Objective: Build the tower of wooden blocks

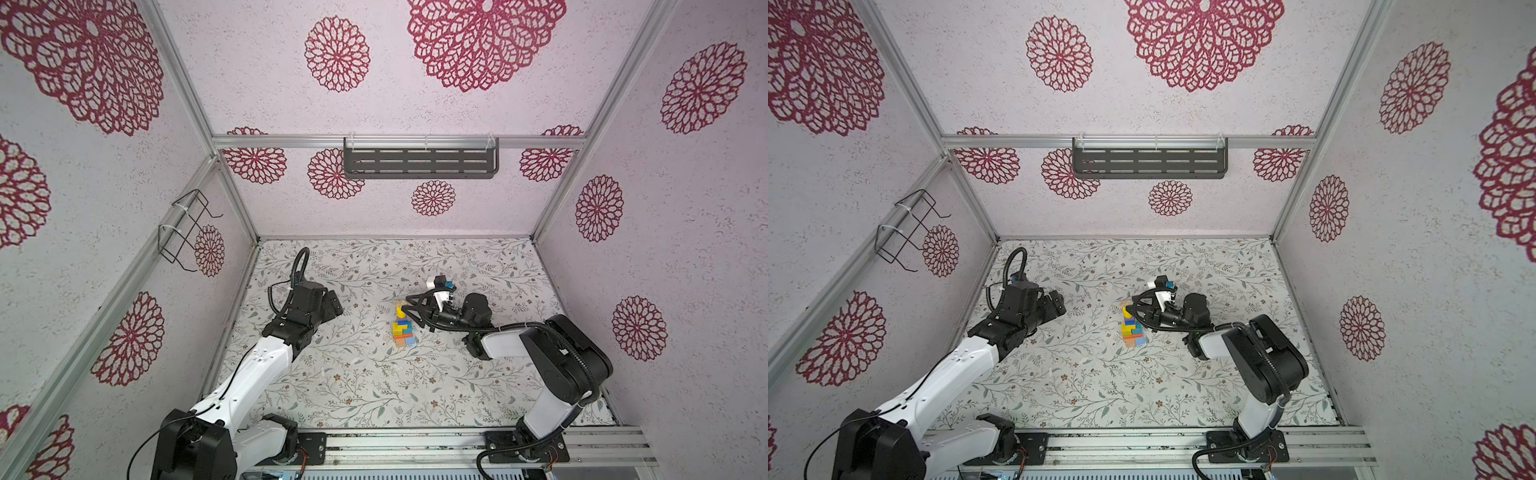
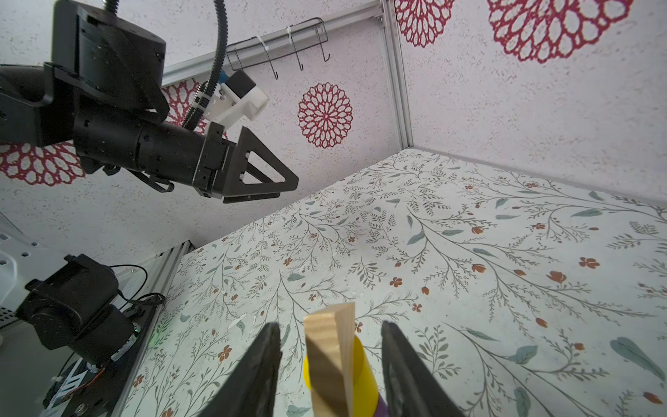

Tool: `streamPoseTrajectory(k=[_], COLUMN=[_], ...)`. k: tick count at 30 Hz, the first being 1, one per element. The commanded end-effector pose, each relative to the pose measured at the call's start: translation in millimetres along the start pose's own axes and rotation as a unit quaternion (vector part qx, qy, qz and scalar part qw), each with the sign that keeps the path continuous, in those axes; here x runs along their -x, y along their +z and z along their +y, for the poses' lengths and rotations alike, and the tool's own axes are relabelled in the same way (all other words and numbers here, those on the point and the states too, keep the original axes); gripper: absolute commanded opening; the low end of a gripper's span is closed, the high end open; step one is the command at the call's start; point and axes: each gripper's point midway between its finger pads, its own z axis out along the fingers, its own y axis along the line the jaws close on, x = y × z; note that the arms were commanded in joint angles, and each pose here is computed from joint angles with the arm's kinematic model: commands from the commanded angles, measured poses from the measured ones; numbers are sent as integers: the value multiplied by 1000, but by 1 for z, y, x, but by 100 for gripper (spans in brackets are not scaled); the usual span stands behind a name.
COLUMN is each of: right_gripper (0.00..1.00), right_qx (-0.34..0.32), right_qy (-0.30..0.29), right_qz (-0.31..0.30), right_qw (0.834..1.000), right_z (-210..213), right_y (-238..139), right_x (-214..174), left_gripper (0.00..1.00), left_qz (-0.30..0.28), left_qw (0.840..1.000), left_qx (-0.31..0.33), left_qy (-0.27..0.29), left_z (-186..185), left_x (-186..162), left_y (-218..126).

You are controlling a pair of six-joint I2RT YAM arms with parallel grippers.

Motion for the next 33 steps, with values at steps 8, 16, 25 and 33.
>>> streamPoseTrajectory(k=[8, 16, 25, 33], right_gripper=[66, 77, 83, 98], right_qx=[2, -40, -170, -367], right_qy=[-44, -74, -57, -40], right_qz=[-32, -33, -8, 24], right_qw=[999, 996, 984, 929], right_z=[13, 21, 10, -15], right_y=[-3, -15, -47, -121], right_x=[43, 78, 106, 98], left_gripper=[95, 98, 97, 97], left_qz=[-10, -28, -44, -100], left_qw=[1000, 999, 998, 993], left_qx=[-12, -26, -18, 61], left_qy=[-2, 3, 27, 31], left_z=[-8, -11, -9, 19], left_x=[9, 23, 44, 84], left_y=[-8, -29, -66, -106])
